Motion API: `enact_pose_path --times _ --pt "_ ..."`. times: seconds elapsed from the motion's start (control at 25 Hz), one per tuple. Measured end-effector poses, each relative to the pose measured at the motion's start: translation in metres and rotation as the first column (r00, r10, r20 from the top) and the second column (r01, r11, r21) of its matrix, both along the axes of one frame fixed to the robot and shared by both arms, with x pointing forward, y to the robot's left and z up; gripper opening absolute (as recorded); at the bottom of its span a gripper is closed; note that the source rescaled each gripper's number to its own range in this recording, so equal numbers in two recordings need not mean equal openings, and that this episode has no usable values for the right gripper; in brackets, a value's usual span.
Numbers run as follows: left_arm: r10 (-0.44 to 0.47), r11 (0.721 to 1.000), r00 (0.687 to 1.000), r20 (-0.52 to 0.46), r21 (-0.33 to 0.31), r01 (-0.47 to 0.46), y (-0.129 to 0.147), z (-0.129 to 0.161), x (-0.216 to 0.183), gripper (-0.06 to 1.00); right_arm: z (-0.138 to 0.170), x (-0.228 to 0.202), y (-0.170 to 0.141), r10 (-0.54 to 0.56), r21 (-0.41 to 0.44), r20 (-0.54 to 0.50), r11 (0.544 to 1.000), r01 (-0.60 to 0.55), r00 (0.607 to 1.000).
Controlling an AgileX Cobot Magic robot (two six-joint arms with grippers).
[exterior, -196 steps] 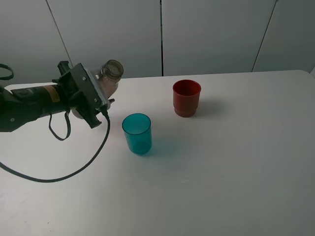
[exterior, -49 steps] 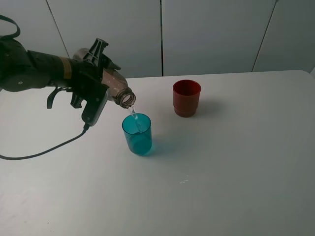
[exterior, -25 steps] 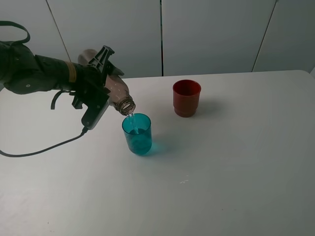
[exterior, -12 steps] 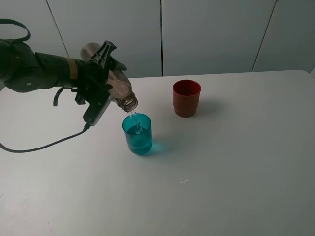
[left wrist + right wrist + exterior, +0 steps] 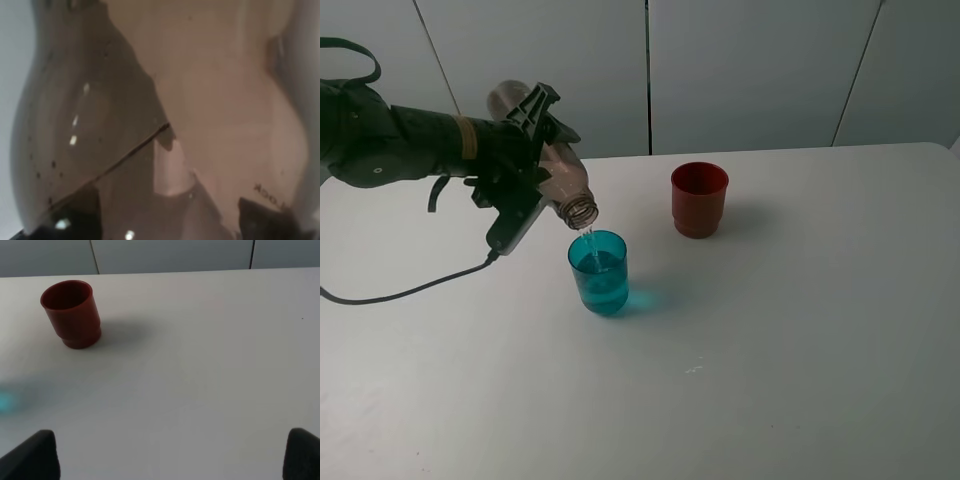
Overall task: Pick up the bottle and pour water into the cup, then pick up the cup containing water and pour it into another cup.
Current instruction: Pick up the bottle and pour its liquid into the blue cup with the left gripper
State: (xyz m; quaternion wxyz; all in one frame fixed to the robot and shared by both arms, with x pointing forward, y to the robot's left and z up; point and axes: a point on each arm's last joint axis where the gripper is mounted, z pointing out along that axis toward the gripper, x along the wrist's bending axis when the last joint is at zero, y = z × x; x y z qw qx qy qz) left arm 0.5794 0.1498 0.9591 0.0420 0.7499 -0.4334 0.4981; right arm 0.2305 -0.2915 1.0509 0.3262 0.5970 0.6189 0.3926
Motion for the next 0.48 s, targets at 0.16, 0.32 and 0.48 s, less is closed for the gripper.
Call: enact_pose_path --times 0.16,0.32,0.48 --pt "-0.005 1.000 1.000 0.006 -0.004 0.005 -0.0005 0.0005 0.0000 0.00 0.0000 0.0000 0.0000 0.000 0.000 0.000 1.000 0.000 1.000" --pt "-0.021 1.000 1.000 0.023 -0.018 0.021 -0.0022 0.0024 0.0001 0.00 0.0000 0.0000 0.0000 0.000 0.000 0.000 1.000 0.000 1.000" --pt "-0.037 0.999 0.998 0.041 -0.006 0.037 -0.0027 0.0030 0.0001 0.00 0.0000 0.0000 0.0000 0.000 0.000 0.000 1.000 0.000 1.000"
